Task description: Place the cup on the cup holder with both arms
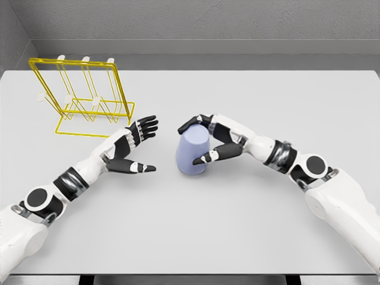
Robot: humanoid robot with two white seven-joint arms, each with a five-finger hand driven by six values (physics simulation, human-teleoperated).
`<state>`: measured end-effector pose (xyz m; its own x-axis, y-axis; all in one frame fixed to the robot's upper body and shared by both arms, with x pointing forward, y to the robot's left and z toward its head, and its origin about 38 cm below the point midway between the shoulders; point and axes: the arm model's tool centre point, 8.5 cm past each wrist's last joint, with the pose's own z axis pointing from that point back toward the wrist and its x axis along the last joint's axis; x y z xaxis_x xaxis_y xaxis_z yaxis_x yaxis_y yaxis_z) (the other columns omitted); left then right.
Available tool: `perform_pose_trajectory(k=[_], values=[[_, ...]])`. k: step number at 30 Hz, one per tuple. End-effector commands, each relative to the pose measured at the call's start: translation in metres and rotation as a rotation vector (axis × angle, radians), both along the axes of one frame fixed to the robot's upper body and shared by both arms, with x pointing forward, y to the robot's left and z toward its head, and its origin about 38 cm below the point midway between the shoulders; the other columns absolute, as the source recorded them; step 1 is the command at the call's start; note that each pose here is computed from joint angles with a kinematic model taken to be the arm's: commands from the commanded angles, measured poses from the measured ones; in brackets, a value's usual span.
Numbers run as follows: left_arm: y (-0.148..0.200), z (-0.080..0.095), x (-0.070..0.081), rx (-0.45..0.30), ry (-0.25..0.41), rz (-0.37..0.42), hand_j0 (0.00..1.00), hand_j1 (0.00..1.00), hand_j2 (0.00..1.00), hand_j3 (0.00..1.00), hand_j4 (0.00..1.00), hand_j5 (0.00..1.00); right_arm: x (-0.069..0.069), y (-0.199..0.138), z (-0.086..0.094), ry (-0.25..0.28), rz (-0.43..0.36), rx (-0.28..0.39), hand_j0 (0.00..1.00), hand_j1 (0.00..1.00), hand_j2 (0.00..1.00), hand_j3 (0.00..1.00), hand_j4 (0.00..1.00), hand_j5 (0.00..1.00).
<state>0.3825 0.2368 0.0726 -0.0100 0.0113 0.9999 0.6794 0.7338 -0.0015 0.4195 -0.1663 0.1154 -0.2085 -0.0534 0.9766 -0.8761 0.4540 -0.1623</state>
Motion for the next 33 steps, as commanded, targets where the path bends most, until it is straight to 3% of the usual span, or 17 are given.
perform_pose_trajectory(k=[1,4,6,11,16,30,33], values=[[0.0,-0.005,0.002,-0.01,0.014,0.017,1.0,1.0,1.0,1.0,1.0,1.0,0.0,0.005,-0.004,0.011,0.004,-0.008,0.59,0.59,0.59,0.59,0.59,0.59],[0.0,-0.005,0.001,-0.007,0.013,0.015,1.0,1.0,1.0,1.0,1.0,1.0,0.0,0.006,-0.005,0.017,-0.002,-0.009,0.59,0.59,0.59,0.59,0.59,0.59],[0.003,-0.004,0.002,0.065,-0.033,0.007,1.0,1.0,1.0,1.0,1.0,1.0,-0.001,0.009,-0.007,0.019,0.005,-0.013,0.59,0.59,0.59,0.59,0.59,0.59],[0.003,-0.004,0.001,0.063,-0.034,0.01,1.0,1.0,1.0,1.0,1.0,1.0,-0.001,0.012,-0.009,0.025,0.004,-0.008,0.62,0.62,0.62,0.62,0.62,0.62],[0.002,-0.003,0.0,0.059,-0.039,0.006,1.0,1.0,1.0,1.0,1.0,1.0,-0.001,0.013,-0.01,0.016,0.009,-0.026,0.79,0.79,0.79,0.79,0.79,0.79],[0.001,-0.003,-0.002,0.055,-0.038,-0.001,1.0,1.0,1.0,1.0,1.0,1.0,0.002,0.018,-0.011,0.019,0.006,-0.02,0.85,0.85,0.85,0.85,0.85,0.85],[0.001,-0.004,-0.004,0.049,-0.044,-0.002,1.0,1.0,1.0,1.0,1.0,1.0,0.002,0.017,-0.011,0.017,0.007,-0.022,0.92,0.92,0.92,0.92,0.92,0.92]])
